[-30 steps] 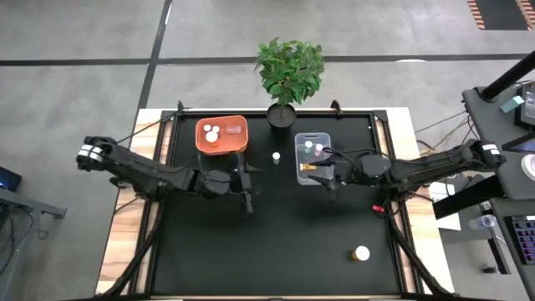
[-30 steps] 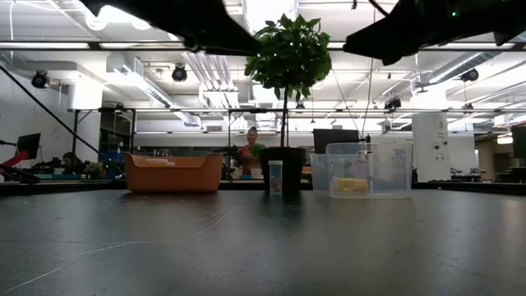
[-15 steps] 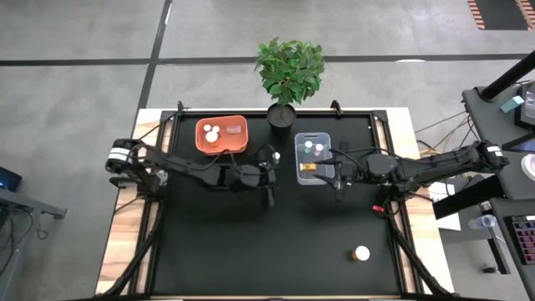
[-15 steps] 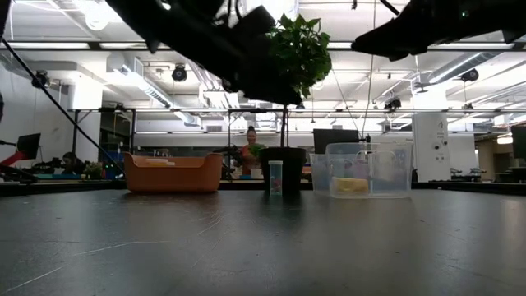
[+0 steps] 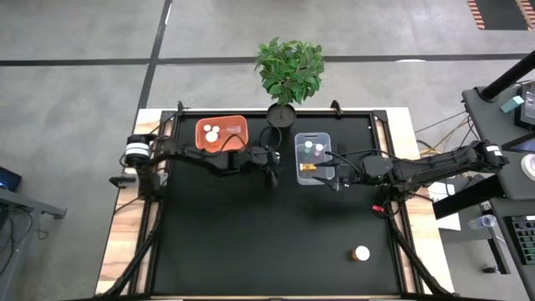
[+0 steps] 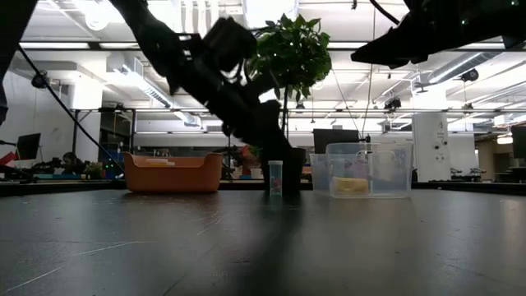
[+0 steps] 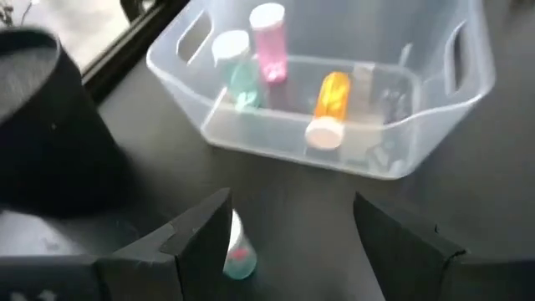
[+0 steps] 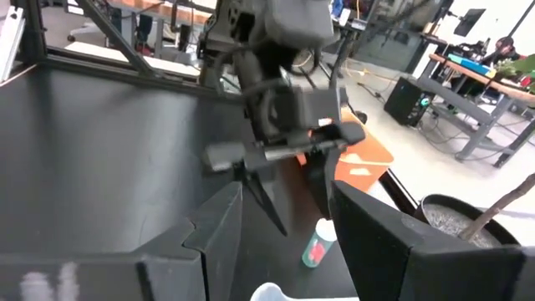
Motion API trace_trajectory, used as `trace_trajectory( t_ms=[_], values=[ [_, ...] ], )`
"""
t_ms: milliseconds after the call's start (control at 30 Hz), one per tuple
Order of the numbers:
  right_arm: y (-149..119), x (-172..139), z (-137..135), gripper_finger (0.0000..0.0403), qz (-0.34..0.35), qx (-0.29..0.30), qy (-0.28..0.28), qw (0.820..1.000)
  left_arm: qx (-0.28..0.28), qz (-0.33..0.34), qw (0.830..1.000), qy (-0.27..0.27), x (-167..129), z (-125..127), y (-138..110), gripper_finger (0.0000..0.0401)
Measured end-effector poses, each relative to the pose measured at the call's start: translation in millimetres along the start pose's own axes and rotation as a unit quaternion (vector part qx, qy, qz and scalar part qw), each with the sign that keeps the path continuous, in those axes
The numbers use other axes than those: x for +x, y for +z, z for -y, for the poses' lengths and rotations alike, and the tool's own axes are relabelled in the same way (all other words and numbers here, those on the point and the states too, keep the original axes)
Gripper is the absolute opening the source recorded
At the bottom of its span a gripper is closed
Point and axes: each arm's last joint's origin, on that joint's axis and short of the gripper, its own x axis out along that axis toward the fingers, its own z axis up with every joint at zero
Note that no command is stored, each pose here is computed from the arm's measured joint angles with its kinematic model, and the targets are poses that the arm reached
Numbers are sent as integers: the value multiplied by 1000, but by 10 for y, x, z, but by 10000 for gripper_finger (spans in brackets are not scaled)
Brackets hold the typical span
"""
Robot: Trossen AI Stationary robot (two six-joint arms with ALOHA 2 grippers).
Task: Pick and place medicine bottles into bin by pill shape (circle, oval)
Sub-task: Put the blue tablet pill bottle into the orange bin
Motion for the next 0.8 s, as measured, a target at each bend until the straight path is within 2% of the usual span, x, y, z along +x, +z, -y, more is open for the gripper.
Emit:
trace_trajectory(
  t_ms=[167, 567, 800],
  values=[
    [-8, 10, -4, 176, -3, 4, 1, 1000, -8, 9, 999, 32, 100, -20, -53, 233],
    [-8, 25, -8, 176, 0, 8, 0, 1000, -12, 14, 998, 55, 140, -105, -67, 233],
    [-8, 25, -8, 176, 0, 9, 0, 1000, -27, -14, 998, 63, 272, -137, -227, 233]
  ],
)
